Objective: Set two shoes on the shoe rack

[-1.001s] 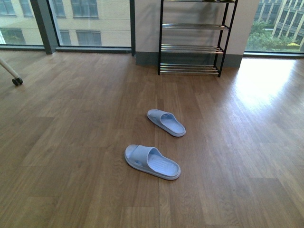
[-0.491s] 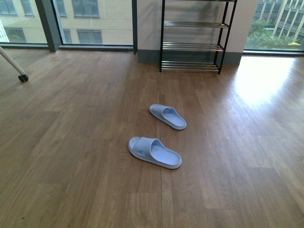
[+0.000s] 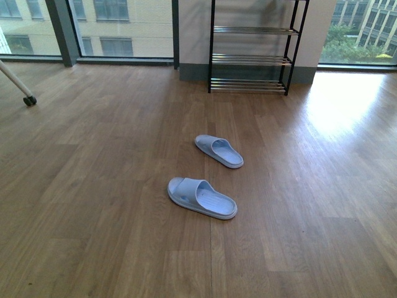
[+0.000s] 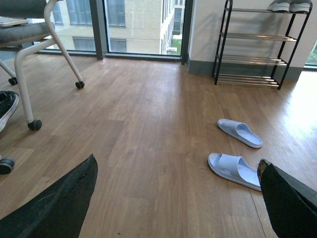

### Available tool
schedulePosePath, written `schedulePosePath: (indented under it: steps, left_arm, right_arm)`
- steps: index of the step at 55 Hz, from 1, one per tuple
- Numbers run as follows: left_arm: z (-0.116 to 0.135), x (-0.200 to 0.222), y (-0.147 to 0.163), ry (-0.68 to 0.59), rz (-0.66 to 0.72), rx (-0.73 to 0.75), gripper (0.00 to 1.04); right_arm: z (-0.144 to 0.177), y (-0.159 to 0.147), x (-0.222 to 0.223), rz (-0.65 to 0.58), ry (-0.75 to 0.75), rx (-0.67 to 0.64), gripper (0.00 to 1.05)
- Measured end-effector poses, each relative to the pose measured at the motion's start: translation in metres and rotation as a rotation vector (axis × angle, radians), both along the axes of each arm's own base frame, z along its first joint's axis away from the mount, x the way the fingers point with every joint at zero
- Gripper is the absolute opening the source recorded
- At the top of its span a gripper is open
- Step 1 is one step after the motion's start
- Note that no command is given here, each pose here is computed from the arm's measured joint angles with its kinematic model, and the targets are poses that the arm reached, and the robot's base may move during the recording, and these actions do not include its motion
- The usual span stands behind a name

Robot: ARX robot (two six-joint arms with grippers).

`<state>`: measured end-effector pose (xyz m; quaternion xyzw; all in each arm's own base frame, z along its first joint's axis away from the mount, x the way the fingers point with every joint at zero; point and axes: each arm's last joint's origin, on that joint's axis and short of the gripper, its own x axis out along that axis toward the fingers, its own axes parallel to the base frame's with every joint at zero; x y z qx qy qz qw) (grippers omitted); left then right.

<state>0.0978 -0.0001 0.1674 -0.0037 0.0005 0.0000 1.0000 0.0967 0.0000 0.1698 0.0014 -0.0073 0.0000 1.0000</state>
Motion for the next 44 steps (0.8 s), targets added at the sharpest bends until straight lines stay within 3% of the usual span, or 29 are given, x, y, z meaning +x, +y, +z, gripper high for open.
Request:
schedulePosePath:
  steps: [44]
  left_arm:
    - [0.0, 0.0, 0.0001, 0.0, -0.001, 0.0, 0.95]
  right_arm:
    - [0.0, 0.0, 0.0, -0.001, 0.0, 0.0, 0.95]
